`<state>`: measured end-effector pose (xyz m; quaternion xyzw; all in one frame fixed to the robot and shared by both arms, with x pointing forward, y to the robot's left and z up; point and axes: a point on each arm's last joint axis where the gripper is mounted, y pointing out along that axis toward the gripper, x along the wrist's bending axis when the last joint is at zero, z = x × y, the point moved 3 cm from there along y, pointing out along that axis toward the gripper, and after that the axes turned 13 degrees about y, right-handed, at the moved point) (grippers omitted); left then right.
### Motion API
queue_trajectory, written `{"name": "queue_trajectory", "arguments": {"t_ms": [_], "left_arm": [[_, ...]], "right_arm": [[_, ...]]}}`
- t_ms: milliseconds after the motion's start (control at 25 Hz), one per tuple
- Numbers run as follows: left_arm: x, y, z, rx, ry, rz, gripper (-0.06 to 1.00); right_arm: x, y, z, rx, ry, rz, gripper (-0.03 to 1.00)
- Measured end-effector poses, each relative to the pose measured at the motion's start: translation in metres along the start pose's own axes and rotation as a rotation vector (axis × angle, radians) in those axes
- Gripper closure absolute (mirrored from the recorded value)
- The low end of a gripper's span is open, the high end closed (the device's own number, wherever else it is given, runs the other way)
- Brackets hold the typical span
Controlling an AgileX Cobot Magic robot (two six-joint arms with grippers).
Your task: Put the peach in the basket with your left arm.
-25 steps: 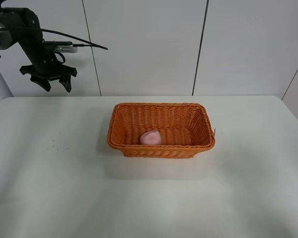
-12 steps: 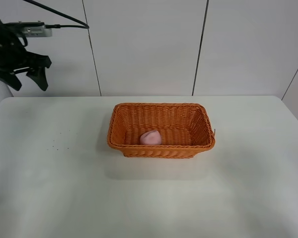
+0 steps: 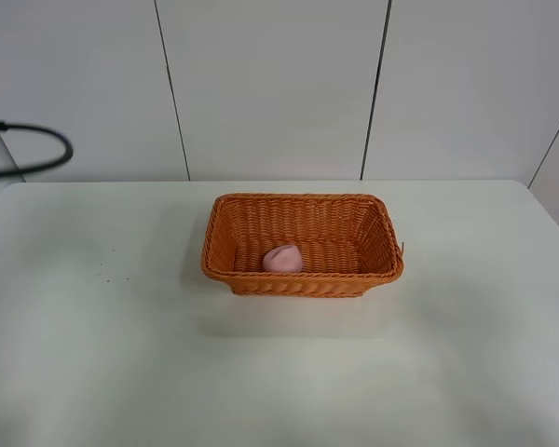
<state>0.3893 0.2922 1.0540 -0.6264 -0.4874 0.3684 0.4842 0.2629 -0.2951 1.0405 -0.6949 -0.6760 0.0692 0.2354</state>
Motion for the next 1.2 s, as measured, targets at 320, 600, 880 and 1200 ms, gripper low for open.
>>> {"name": "queue_trajectory", "arguments": {"t_ms": [320,600,880,1200], "left_arm": [[-0.018,0.023,0.091,-0.228,0.011,-0.067,0.25],[-0.029,0.001,0.119,-0.538,0.022,-0.114,0.25],[-0.035,-0.008,0.136,-0.695,0.031,-0.139,0.25],[-0.035,-0.008,0.136,-0.695,0.032,-0.139,0.25]], "right_arm": [[0.0,0.0,0.0,0.0,0.0,-0.001,0.27],[0.0,0.0,0.0,0.0,0.001,-0.001,0.27],[0.0,0.0,0.0,0.0,0.001,-0.001,0.27],[0.0,0.0,0.0,0.0,0.001,-0.001,0.27]]}}
